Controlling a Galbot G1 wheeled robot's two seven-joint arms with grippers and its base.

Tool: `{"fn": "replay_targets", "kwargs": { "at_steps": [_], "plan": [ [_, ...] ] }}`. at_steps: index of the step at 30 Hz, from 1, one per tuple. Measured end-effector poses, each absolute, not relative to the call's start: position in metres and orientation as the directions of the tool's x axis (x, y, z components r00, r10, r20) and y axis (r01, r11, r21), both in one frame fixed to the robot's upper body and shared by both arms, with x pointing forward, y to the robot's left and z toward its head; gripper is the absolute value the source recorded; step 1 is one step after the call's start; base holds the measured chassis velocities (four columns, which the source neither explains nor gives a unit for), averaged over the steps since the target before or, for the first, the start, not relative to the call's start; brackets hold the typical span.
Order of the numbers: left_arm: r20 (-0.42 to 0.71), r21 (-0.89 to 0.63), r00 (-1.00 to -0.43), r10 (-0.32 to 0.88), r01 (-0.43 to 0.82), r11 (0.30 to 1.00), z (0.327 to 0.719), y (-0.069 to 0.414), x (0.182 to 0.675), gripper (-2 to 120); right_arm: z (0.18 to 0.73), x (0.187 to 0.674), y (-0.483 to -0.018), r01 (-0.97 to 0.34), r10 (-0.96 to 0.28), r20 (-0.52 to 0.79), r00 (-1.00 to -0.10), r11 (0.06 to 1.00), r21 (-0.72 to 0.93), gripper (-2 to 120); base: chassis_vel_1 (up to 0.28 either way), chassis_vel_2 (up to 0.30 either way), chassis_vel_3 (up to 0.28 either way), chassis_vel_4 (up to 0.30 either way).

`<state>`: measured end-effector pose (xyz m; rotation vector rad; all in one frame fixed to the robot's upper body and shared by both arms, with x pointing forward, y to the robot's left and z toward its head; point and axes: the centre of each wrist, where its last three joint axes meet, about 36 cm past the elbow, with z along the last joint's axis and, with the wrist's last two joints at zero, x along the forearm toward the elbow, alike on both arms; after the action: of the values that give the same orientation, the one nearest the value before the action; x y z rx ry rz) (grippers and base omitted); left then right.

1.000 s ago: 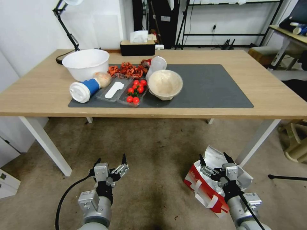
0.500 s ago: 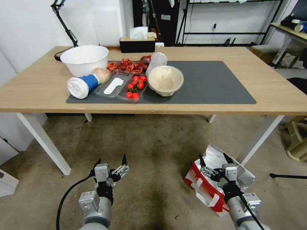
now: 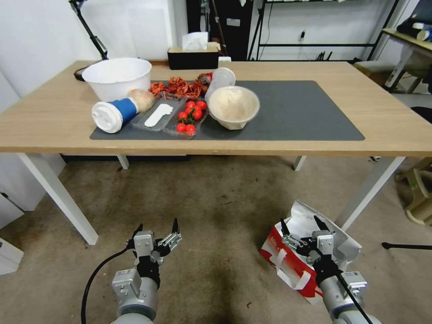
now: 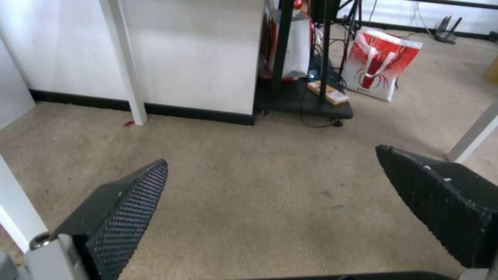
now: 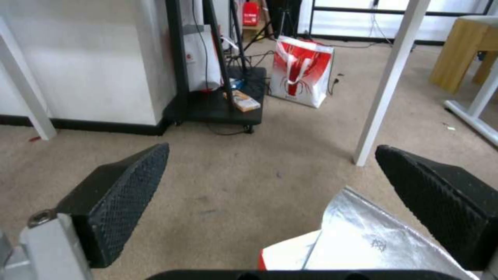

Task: Pick up the food delivery bag from the floor and place it on the table.

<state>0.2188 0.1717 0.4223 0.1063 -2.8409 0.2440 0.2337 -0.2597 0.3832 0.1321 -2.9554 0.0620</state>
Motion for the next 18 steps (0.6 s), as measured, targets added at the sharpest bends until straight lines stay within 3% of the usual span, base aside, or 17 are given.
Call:
{"fn": "replay_targets", "kwargs": {
  "at_steps": [18],
  "plan": [
    [0.295, -0.155, -0.954, -0.050, -0.099, 0.983, 0.4196, 0.1729, 0.2184, 100, 0.3824, 0.2341, -0.2591, -0.095, -0.089, 0.185, -0.979, 0.995, -0.025, 100, 0.000, 0.000, 0.000, 0.000]
  ]
}}
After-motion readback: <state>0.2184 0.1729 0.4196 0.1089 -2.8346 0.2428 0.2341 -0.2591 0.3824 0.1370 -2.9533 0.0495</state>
